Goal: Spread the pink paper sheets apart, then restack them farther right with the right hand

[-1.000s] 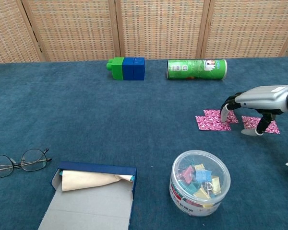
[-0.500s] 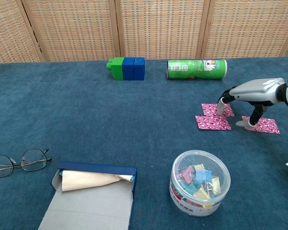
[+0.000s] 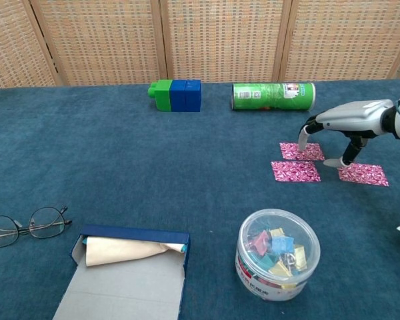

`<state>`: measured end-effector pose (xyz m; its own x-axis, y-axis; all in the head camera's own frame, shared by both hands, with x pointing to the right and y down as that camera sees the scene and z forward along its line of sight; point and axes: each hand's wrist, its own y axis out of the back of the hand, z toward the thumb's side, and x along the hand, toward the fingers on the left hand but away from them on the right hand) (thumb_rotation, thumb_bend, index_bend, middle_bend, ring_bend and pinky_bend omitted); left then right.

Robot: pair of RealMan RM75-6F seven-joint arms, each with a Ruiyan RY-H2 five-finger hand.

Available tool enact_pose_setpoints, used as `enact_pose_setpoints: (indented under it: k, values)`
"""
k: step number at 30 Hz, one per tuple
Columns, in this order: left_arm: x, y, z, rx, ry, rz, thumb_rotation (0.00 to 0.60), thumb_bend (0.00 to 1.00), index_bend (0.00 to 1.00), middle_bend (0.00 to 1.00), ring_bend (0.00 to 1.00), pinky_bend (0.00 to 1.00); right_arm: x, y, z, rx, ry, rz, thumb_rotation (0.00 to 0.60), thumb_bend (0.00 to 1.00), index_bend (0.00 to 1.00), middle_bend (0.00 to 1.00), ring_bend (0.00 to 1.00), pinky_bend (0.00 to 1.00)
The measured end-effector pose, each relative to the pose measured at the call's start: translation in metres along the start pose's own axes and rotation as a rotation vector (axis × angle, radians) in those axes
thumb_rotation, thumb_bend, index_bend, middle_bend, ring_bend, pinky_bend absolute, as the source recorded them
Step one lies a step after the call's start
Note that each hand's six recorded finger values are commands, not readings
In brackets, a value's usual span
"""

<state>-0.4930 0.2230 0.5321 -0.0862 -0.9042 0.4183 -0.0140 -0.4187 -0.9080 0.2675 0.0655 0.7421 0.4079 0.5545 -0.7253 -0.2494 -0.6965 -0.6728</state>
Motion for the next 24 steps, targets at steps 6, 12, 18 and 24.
enact_pose_setpoints:
  k: [6, 12, 18, 24]
  values:
    - [0.001, 0.000, 0.003, -0.001, -0.010, -0.002, 0.559, 0.11, 0.02, 0.00, 0.00, 0.00, 0.008, 0.004, 0.010, -0.114, 0.012, -0.024, 0.600, 0.36, 0.34, 0.16, 0.00, 0.00]
    - [0.000, 0.000, 0.004, -0.001, -0.015, -0.002, 0.558, 0.11, 0.02, 0.00, 0.00, 0.00, 0.012, 0.003, 0.010, -0.159, -0.010, -0.027, 0.600, 0.26, 0.35, 0.16, 0.00, 0.00]
    - [-0.001, 0.001, 0.003, -0.001, -0.017, 0.000, 0.560, 0.11, 0.02, 0.00, 0.00, 0.00, 0.011, 0.000, 0.012, -0.159, -0.026, -0.025, 0.600, 0.22, 0.35, 0.14, 0.00, 0.00]
    - [-0.002, 0.002, 0.000, 0.000, -0.014, 0.002, 0.559, 0.11, 0.02, 0.00, 0.00, 0.00, 0.005, -0.003, 0.014, -0.170, -0.059, -0.027, 0.600, 0.21, 0.35, 0.14, 0.00, 0.00]
